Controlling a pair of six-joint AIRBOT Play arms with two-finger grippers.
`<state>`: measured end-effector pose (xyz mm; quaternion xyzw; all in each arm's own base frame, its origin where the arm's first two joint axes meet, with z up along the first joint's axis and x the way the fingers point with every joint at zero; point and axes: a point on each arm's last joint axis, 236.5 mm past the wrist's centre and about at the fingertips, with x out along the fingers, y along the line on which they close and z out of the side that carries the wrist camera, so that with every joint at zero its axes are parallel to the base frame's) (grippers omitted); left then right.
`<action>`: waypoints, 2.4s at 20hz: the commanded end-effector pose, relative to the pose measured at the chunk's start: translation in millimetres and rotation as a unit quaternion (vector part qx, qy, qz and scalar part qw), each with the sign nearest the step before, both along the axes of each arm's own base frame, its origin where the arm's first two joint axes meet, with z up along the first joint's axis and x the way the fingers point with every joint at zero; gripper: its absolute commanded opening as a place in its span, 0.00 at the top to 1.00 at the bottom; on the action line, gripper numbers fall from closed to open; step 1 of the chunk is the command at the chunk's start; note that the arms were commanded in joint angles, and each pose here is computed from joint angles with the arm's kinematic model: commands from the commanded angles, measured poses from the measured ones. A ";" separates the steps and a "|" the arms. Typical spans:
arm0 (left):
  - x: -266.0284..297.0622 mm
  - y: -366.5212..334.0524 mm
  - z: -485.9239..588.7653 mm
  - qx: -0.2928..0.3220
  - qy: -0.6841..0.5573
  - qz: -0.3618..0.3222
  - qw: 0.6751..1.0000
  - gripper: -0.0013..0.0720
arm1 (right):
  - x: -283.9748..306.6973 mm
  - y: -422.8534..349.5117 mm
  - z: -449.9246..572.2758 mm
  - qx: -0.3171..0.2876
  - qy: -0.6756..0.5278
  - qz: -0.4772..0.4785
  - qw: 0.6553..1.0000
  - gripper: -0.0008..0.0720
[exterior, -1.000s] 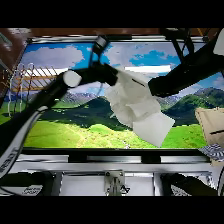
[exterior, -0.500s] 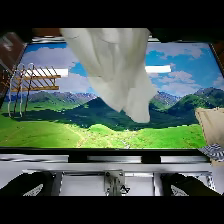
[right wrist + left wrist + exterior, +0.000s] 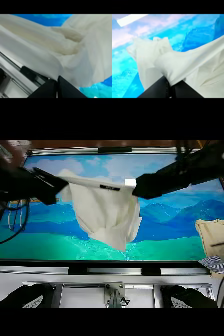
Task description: Fold the shirts.
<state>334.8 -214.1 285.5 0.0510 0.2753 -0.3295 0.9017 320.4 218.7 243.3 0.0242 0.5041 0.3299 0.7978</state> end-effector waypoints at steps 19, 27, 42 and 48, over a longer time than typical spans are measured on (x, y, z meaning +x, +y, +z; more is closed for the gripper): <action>106.2 -21.4 -140.6 0.013 0.091 0.008 0.996 0.90 | 21.0 -50.3 -252.6 -0.106 0.261 -0.157 0.946 0.07; 103.5 -21.6 -142.7 0.016 0.097 0.005 0.995 0.90 | 23.8 -12.0 -293.1 -0.080 0.256 -0.118 0.956 0.08; 98.3 -20.1 -145.5 0.021 0.108 0.000 0.994 0.90 | 34.2 -0.6 -315.8 -0.138 0.182 -0.068 0.971 0.37; 101.9 -9.6 -87.7 0.003 0.056 0.007 0.998 0.90 | 84.3 -41.9 -187.6 -0.186 0.015 -0.088 0.979 0.87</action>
